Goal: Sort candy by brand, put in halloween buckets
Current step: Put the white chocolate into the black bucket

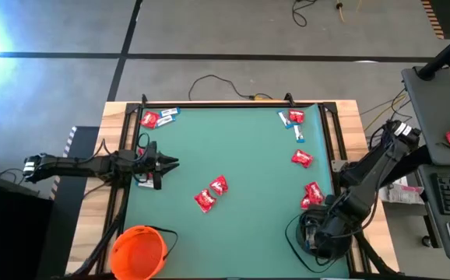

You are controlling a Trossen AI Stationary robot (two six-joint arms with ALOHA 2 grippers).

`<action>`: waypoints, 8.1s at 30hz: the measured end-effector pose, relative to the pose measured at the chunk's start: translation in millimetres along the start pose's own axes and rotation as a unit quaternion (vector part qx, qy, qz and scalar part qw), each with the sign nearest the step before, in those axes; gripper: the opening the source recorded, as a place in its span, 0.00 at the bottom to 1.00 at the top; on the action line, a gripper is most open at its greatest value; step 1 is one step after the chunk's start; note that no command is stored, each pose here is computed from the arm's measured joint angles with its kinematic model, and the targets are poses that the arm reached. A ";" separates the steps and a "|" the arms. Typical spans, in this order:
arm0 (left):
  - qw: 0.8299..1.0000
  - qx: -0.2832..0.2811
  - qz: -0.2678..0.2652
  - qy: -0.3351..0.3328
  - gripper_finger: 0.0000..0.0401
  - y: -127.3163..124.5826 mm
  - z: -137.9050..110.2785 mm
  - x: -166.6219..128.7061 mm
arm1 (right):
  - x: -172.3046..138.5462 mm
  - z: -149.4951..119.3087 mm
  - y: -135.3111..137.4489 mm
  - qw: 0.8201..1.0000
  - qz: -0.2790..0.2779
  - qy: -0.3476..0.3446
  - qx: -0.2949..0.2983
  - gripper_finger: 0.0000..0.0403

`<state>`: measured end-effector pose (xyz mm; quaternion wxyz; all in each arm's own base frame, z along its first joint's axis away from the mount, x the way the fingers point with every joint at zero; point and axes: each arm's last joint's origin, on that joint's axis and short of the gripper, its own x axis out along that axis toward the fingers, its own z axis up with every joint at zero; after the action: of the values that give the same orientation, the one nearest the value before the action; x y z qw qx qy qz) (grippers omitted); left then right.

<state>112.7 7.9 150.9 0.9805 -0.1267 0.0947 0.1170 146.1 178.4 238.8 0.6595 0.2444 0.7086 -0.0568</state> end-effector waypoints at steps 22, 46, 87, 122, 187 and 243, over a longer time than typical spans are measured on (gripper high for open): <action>1.000 0.000 0.000 0.000 0.19 0.0 0.0 0.0 | -92.4 139.2 -102.8 0.811 -0.027 -0.280 0.513 0.57; 1.000 0.000 0.000 0.000 0.19 0.0 0.0 0.1 | -26.6 227.3 -291.5 0.657 -0.156 -0.325 0.662 0.55; 1.000 0.000 0.000 0.001 0.19 0.0 -0.1 0.1 | 16.0 262.9 -238.8 0.684 -0.092 -0.289 0.663 0.54; 1.000 0.000 0.000 0.001 0.19 -0.1 -0.1 0.6 | 30.0 245.9 -131.7 0.845 -0.081 -0.526 0.055 0.54; 1.000 0.001 0.001 0.003 0.19 -0.2 -0.3 1.4 | -135.2 151.8 -44.3 0.951 0.036 -0.303 -0.045 0.26; 1.000 0.000 0.000 0.002 0.19 -0.3 0.0 1.7 | -114.6 66.5 7.7 0.827 0.070 -0.282 0.481 0.46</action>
<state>114.4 8.0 150.6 0.9803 -0.1267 0.0963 0.1171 210.9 127.2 342.7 0.6318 0.5527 0.3559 -0.4108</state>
